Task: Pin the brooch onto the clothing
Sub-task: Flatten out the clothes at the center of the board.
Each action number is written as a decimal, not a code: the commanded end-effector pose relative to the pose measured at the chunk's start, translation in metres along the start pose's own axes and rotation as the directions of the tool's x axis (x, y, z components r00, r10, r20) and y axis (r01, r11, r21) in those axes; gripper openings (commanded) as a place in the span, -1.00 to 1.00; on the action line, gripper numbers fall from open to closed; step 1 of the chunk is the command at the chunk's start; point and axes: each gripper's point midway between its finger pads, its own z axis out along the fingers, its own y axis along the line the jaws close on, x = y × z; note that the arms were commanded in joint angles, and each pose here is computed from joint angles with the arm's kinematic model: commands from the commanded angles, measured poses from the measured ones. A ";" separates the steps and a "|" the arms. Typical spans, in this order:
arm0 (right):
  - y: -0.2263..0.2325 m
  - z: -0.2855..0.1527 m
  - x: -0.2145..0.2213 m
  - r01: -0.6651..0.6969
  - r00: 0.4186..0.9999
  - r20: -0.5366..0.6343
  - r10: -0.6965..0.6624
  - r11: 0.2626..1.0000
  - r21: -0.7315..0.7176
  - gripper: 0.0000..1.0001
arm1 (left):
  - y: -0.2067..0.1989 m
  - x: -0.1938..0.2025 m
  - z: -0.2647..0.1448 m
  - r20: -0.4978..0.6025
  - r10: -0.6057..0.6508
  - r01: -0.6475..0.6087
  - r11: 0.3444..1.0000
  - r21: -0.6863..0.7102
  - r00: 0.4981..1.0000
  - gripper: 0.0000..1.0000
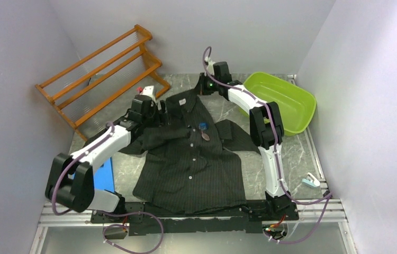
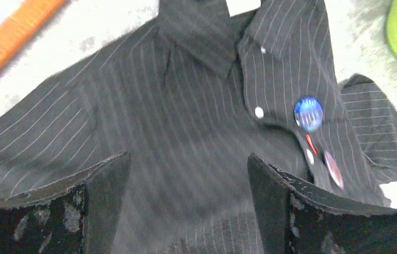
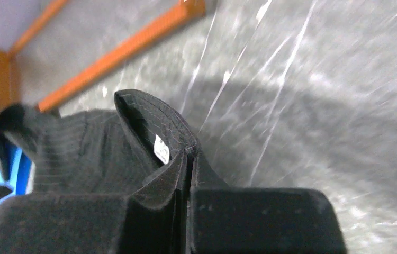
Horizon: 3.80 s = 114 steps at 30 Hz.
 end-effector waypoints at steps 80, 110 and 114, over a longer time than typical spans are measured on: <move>-0.137 -0.392 0.155 -0.731 0.665 0.738 0.113 0.301 0.612 -1.00 | 0.232 0.040 -0.114 0.478 -0.606 0.772 0.491 -0.403 0.636 -0.95; -0.105 -0.435 0.100 -0.710 0.636 0.772 -0.005 0.389 0.587 0.84 | 0.233 -0.007 -0.185 0.497 -0.546 0.733 0.572 -0.368 0.675 0.87; -0.076 -0.407 0.067 -0.538 0.718 0.695 -0.007 0.627 0.563 0.99 | 0.200 -0.018 -0.177 0.385 -0.575 0.682 0.685 -0.255 0.722 0.88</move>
